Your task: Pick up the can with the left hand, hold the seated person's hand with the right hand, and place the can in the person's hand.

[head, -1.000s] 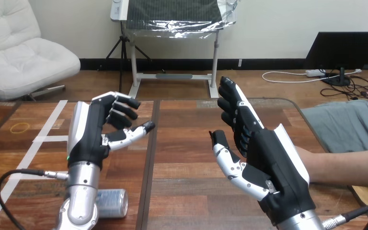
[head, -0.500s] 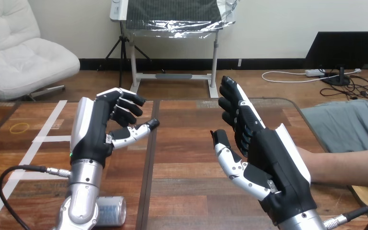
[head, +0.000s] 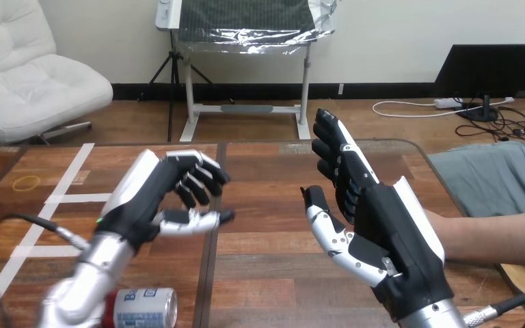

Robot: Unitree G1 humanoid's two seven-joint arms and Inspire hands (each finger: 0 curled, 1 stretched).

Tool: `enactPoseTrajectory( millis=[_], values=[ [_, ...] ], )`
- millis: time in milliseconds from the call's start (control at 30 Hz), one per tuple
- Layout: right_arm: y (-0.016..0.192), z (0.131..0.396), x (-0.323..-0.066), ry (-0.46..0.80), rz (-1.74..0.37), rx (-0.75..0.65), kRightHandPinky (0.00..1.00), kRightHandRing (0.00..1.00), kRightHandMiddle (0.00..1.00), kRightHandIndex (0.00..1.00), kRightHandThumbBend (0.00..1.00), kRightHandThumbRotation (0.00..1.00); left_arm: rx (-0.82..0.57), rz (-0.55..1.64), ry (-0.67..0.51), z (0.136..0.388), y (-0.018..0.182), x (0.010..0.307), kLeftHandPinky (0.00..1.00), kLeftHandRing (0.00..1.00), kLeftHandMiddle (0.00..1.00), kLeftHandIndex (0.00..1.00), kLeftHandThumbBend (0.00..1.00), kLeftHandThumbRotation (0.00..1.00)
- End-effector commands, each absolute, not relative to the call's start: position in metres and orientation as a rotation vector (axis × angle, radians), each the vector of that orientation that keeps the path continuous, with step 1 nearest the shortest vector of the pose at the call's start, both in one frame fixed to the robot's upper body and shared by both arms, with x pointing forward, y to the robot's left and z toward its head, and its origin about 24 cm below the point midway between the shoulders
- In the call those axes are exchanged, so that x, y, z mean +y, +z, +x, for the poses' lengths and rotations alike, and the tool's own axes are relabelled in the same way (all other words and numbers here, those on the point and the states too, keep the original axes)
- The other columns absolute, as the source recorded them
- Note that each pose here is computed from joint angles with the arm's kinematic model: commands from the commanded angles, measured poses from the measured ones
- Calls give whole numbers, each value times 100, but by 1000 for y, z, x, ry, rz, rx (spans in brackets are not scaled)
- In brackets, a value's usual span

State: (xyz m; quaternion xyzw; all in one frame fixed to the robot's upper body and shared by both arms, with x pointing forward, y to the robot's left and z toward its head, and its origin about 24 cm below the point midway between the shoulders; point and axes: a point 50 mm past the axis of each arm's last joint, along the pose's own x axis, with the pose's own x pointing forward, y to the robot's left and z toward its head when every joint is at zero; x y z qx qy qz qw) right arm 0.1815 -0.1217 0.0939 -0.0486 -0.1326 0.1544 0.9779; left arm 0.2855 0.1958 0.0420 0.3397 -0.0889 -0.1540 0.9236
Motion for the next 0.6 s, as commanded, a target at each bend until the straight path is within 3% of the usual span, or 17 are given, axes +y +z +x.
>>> enactPoseTrajectory(
  millis=[0,567],
  values=[
    [106,186,-125,305,-113,-350,100,100,100,100,0,0,-321,750,-346,286,79,209,52,53,57,63,66,0],
    [105,185,-130,301,-115,-339,100,99,100,100,0,0,-379,665,-271,281,76,224,54,53,57,63,65,0]
  ],
)
